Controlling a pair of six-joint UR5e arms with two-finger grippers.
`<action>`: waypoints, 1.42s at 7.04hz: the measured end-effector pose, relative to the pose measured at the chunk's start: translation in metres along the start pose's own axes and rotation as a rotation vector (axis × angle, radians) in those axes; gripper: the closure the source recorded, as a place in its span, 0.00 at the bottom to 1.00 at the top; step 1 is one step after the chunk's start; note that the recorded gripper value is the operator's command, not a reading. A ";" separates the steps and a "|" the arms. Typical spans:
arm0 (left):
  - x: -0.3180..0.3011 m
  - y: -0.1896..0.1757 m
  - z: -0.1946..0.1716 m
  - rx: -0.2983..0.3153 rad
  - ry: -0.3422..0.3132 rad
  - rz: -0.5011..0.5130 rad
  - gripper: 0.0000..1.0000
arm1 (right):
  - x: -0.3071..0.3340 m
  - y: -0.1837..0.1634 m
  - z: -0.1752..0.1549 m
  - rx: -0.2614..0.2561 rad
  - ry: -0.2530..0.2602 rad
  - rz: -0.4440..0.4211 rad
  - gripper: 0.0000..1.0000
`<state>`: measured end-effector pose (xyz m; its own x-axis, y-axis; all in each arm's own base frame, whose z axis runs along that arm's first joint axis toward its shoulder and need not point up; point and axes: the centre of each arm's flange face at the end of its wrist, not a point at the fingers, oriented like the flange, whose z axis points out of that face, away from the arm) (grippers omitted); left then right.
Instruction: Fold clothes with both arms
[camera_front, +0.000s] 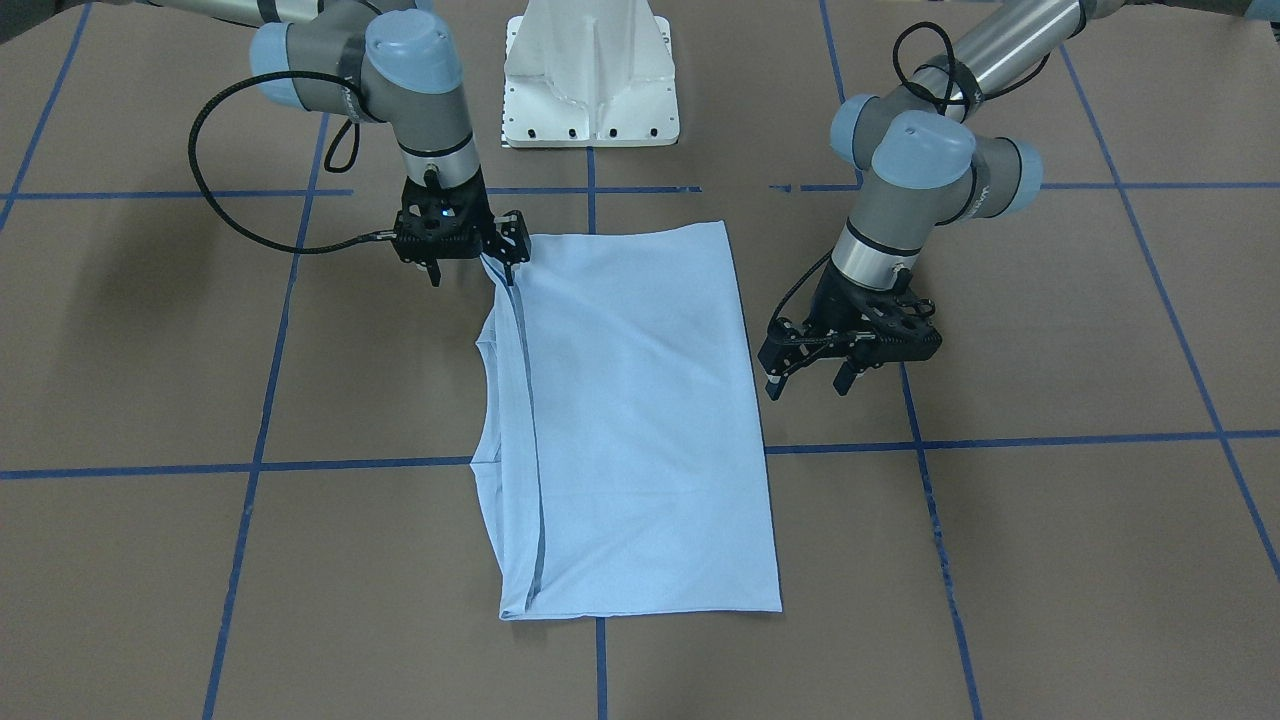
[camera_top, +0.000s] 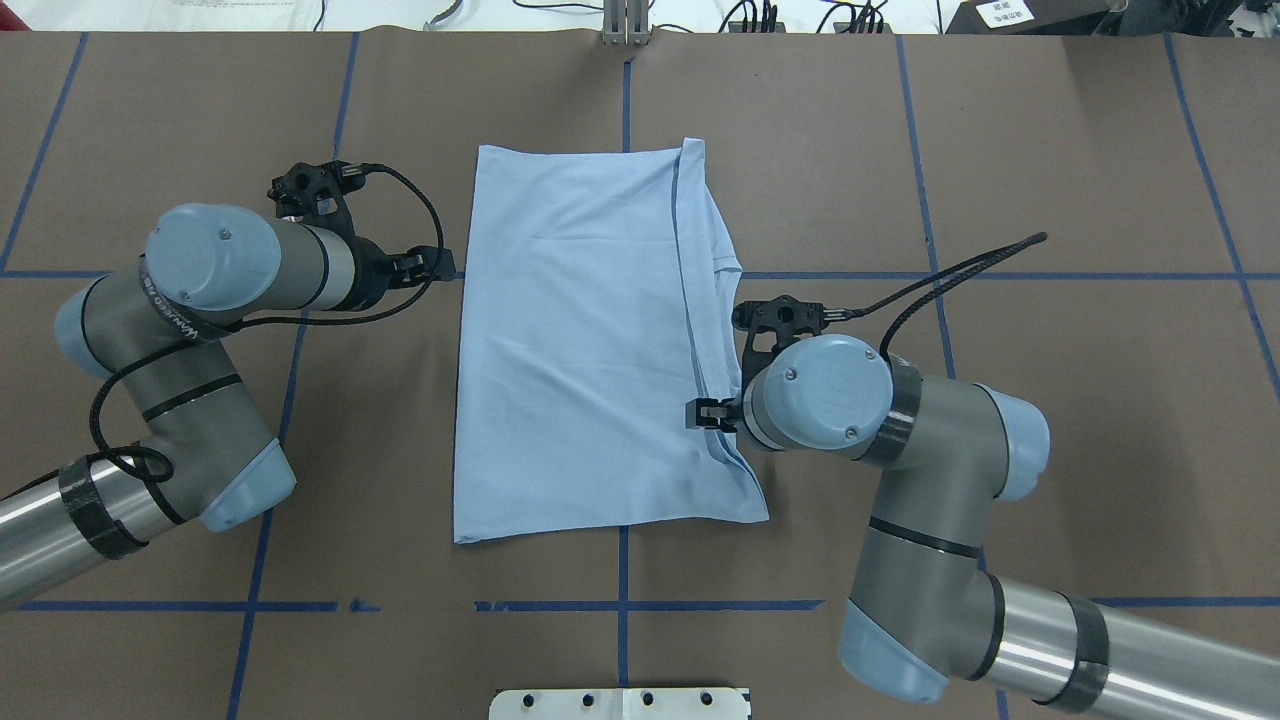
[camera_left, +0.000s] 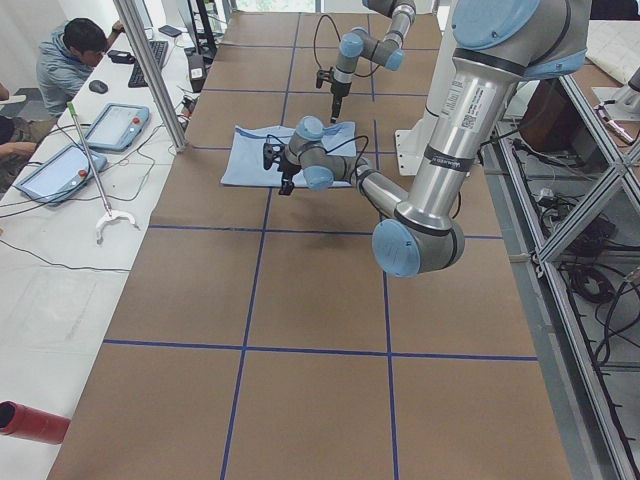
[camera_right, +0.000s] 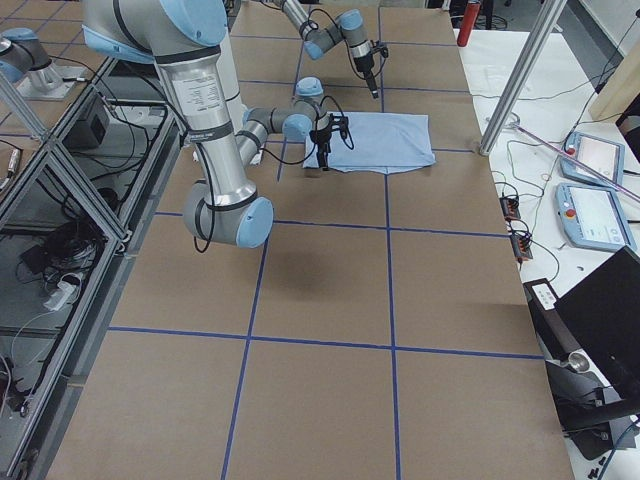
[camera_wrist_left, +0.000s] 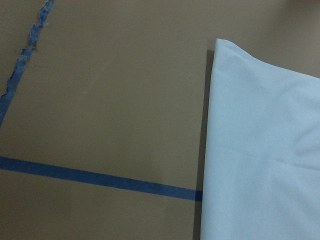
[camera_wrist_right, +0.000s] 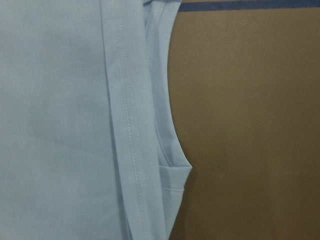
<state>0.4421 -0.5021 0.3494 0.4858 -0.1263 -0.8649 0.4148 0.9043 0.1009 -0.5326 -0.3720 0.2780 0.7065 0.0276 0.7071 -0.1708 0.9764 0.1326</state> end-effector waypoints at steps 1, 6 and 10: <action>0.000 0.000 0.000 0.000 0.000 0.000 0.00 | -0.008 -0.008 0.008 0.002 0.011 -0.023 0.00; 0.000 0.000 0.001 -0.001 -0.001 0.000 0.00 | -0.007 -0.014 0.031 -0.014 0.057 -0.085 0.00; 0.000 0.000 0.001 -0.001 -0.001 0.000 0.00 | -0.004 -0.013 0.038 -0.023 0.072 -0.091 0.00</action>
<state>0.4429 -0.5021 0.3495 0.4863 -0.1263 -0.8646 0.4142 0.9046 0.1008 -0.5598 -0.3932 0.2999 0.7663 -0.0470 0.6408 -0.0885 0.9801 0.1777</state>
